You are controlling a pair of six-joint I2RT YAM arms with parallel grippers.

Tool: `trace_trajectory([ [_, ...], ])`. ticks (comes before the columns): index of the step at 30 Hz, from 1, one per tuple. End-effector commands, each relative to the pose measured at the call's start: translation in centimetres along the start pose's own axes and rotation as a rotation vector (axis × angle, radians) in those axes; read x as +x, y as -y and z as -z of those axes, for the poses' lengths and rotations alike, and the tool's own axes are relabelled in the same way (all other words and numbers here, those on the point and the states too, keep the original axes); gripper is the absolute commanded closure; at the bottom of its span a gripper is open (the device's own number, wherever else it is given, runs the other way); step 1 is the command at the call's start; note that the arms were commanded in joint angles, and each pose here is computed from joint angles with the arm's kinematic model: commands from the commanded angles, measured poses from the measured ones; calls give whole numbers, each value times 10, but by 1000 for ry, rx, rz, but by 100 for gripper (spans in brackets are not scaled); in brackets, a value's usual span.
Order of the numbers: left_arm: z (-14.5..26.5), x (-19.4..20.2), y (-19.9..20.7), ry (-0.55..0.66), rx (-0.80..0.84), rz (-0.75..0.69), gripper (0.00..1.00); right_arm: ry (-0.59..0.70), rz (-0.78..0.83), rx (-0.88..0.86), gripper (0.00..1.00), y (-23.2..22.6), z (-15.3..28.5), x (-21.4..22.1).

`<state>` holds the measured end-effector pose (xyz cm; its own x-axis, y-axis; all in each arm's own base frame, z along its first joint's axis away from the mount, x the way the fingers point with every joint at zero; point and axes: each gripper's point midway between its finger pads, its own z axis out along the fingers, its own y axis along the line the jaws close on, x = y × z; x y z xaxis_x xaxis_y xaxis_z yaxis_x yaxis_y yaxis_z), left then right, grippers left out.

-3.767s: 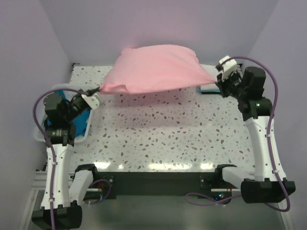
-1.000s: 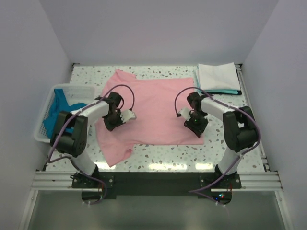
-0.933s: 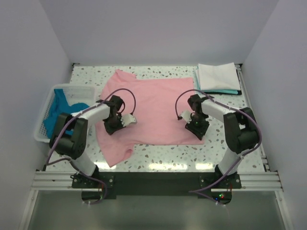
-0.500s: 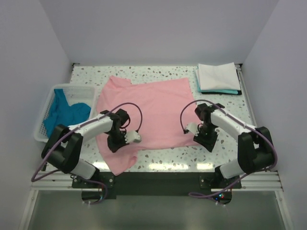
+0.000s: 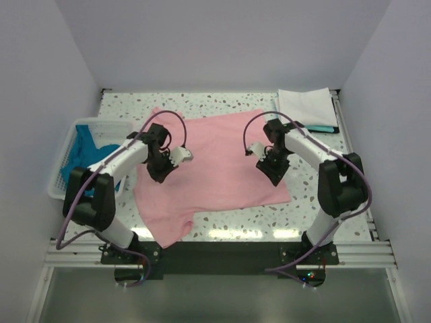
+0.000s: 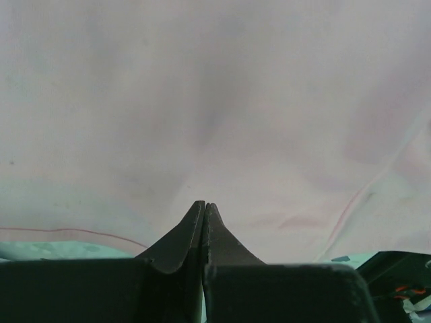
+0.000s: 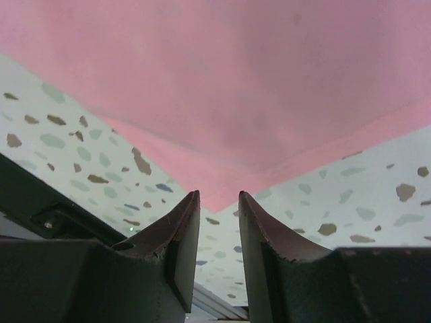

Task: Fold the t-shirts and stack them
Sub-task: Flatten the tshirt out

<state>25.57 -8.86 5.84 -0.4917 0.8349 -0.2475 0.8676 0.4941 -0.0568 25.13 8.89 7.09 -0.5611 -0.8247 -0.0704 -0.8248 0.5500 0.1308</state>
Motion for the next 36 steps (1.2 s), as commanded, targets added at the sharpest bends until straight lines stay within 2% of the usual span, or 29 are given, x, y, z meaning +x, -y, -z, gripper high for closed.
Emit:
trace_trajectory([
  [1, -8, -2, -21, -12, -67, 48, 100, 33, -34, 59, 67, 20, -12, -21],
  [10, -33, 13, -16, -66, -32, 67, 100, -121, 19, 68, 68, 18, -43, 23],
  [17, -47, 38, 25, -145, 62, 13, 100, -234, 66, -5, 69, -20, -51, 80],
  [20, -54, 36, 54, -172, 99, -71, 100, -271, 79, -42, 71, -36, -49, 99],
  [23, -55, 34, 74, -175, 150, -91, 100, -287, 100, -71, 71, -47, -43, 110],
  [26, -52, 41, 86, -199, 199, -79, 100, -257, 126, -111, 69, -56, -25, 105],
  [28, -44, 43, 88, -205, 206, -92, 100, -173, 124, -143, 65, -60, -9, 85],
  [30, -30, 31, 77, -163, 181, -102, 100, -117, 108, -192, 59, -69, 6, 72],
  [33, -3, -4, 45, -43, 133, -65, 94, 12, 57, -149, 51, -50, 32, 36],
  [34, 14, -31, 29, 48, 108, -59, 91, 70, 56, -99, 50, -35, 47, 16],
  [36, 29, -50, -2, 138, 68, 14, 85, 122, 7, -50, 49, -10, 51, -9],
])
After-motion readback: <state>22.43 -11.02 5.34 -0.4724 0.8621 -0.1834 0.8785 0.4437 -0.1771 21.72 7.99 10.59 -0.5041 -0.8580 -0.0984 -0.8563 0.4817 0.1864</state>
